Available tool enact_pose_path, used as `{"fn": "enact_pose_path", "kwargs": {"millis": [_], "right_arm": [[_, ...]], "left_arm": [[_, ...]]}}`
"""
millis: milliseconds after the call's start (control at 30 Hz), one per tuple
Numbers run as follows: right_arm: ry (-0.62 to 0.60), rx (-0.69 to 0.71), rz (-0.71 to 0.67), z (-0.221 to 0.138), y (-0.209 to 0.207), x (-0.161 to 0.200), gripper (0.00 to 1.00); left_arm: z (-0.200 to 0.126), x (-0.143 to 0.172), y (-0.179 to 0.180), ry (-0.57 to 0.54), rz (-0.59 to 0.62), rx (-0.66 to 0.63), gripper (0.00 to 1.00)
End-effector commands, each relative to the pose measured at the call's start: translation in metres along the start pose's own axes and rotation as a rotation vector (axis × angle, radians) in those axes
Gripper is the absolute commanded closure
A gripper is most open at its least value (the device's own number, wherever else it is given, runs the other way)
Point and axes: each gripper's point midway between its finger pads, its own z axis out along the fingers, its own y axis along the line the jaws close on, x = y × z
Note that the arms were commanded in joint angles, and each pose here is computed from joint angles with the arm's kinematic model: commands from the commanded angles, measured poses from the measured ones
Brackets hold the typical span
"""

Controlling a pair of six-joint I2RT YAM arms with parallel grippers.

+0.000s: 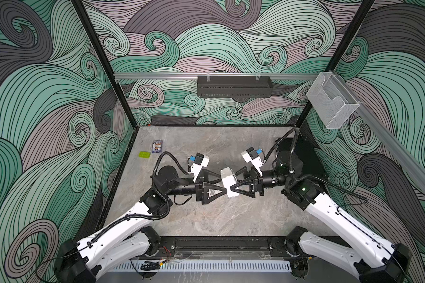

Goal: Take the necklace out of the lift-off lid jewelry box
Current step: Open the lid on the jewelry box.

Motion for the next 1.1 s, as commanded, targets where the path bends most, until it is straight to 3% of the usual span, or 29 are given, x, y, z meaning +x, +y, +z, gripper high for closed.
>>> {"fn": "enact_pose_path", "kwargs": {"millis": [0, 533, 833, 1067], "right_arm": [[-0.017, -0.039, -0.044, -0.001, 0.011, -0.004, 0.30], [-0.027, -0.033, -0.030, 0.002, 0.003, 0.000, 0.30], [-0.030, -0.025, -0.029, 0.002, 0.000, 0.002, 0.30], [-0.026, 0.012, -0.046, -0.003, -0.003, 0.003, 0.29]], "left_arm": [[0.001, -0.024, -0.017, -0.065, 0.051, 0.030, 0.11], [-0.001, -0.028, -0.020, -0.101, 0.066, 0.021, 0.20], [-0.001, -0.027, -0.019, -0.110, 0.068, 0.020, 0.35], [-0.005, -0.024, -0.014, -0.115, 0.068, -0.015, 0.40]]}}
